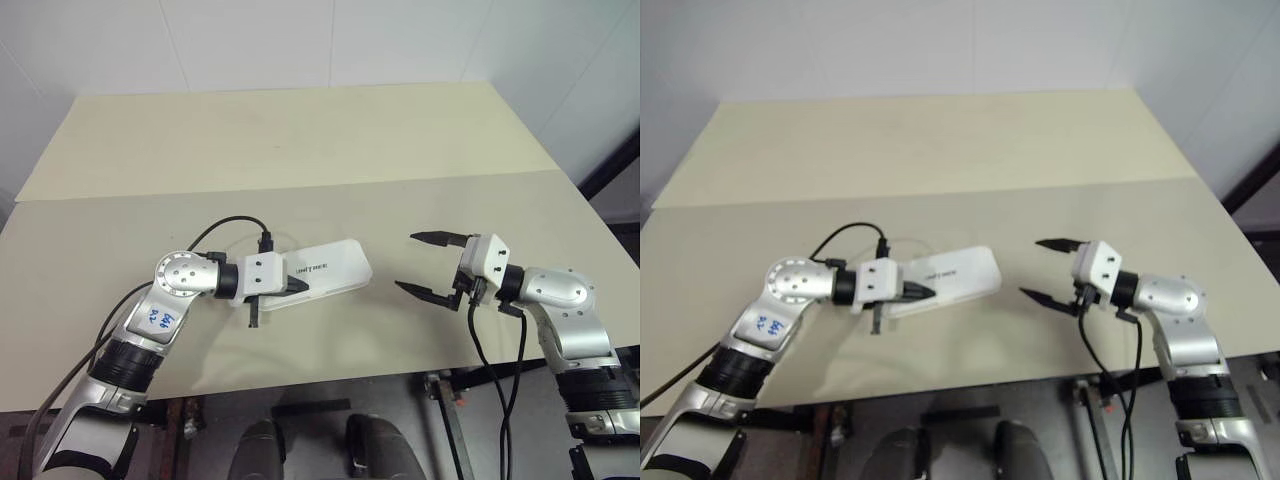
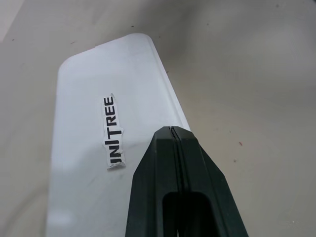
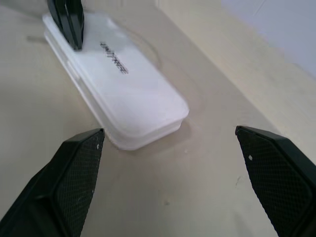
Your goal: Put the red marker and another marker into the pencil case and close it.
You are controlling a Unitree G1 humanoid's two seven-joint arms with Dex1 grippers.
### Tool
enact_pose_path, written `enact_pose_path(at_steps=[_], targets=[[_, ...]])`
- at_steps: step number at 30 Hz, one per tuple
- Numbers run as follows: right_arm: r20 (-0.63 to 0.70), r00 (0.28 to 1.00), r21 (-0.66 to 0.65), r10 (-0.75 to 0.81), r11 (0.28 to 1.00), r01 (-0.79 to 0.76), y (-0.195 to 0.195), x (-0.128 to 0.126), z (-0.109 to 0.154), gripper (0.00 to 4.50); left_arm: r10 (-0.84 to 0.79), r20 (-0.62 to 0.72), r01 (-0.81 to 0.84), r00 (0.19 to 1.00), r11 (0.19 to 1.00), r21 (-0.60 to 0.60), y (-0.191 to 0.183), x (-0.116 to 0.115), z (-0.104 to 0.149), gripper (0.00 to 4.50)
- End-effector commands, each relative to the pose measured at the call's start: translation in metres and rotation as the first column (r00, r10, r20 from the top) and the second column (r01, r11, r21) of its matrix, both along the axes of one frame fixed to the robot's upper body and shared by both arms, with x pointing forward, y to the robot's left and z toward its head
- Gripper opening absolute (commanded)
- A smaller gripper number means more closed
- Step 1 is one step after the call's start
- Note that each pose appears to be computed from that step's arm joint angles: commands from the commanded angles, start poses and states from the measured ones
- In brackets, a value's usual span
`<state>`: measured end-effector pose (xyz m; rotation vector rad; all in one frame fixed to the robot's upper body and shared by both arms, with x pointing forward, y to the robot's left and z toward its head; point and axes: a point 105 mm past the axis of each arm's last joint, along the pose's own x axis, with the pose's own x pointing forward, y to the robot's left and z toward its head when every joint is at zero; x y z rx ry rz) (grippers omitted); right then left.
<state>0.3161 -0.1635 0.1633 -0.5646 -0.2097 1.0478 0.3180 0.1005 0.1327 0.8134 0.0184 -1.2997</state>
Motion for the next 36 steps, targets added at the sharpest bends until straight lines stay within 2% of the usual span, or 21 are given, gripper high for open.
enact_pose_path(at_steps=[1, 4, 9, 14, 16, 20, 21, 27, 28, 36], targets=[[0.047, 0.999, 0.031, -0.017, 0.999, 0.016, -0.001, -0.005, 0.017, 4.50, 0.029, -0.023, -0.028, 0.999, 0.999, 0.026, -0.004, 0.003, -0.010, 0.02], [0.045, 0.999, 0.036, -0.017, 0.999, 0.016, 0.002, -0.007, 0.018, 4.50, 0.025, -0.047, -0.027, 0.999, 0.999, -0.036, -0.010, 0.001, -0.003, 0.02], [0.027, 1.000, 0.051, -0.011, 0.999, 0.010, 0.005, -0.007, 0.016, 4.50, 0.009, -0.031, -0.016, 0.999, 0.970, -0.243, -0.003, -0.006, 0.026, 0.02], [0.013, 1.000, 0.055, 0.002, 0.998, -0.003, 0.008, -0.004, 0.015, 4.50, 0.004, -0.053, -0.021, 0.999, 0.947, -0.322, 0.016, -0.019, 0.037, 0.02], [0.010, 1.000, 0.057, 0.005, 0.998, -0.005, 0.008, -0.002, 0.016, 4.50, 0.025, -0.102, -0.060, 0.994, 0.933, -0.354, 0.033, -0.027, 0.036, 0.61], [0.014, 1.000, 0.059, -0.014, 0.998, 0.013, 0.005, 0.003, 0.018, 4.50, 0.130, -0.108, -0.162, 0.986, 0.914, -0.372, 0.071, -0.040, 0.034, 1.87], [0.021, 0.999, 0.063, -0.037, 0.997, 0.035, 0.001, 0.005, 0.020, 4.50, 0.144, -0.117, -0.177, 0.983, 0.916, -0.360, 0.076, -0.043, 0.031, 2.33], [0.034, 0.994, 0.071, -0.103, 0.992, 0.100, -0.017, 0.014, 0.032, 4.50, 0.235, -0.118, -0.262, 0.965, 0.884, -0.386, 0.098, -0.052, 0.031, 4.27], [0.033, 0.994, 0.059, -0.102, 0.993, 0.100, -0.019, 0.014, 0.032, 4.50, 0.235, -0.116, -0.262, 0.965, 0.880, -0.395, 0.100, -0.053, 0.032, 4.45], [0.004, 0.997, 0.036, -0.072, 0.997, 0.072, -0.023, 0.001, 0.033, 4.50, 0.275, -0.042, -0.264, 0.961, 0.855, -0.446, 0.101, -0.036, 0.053, 4.45]])
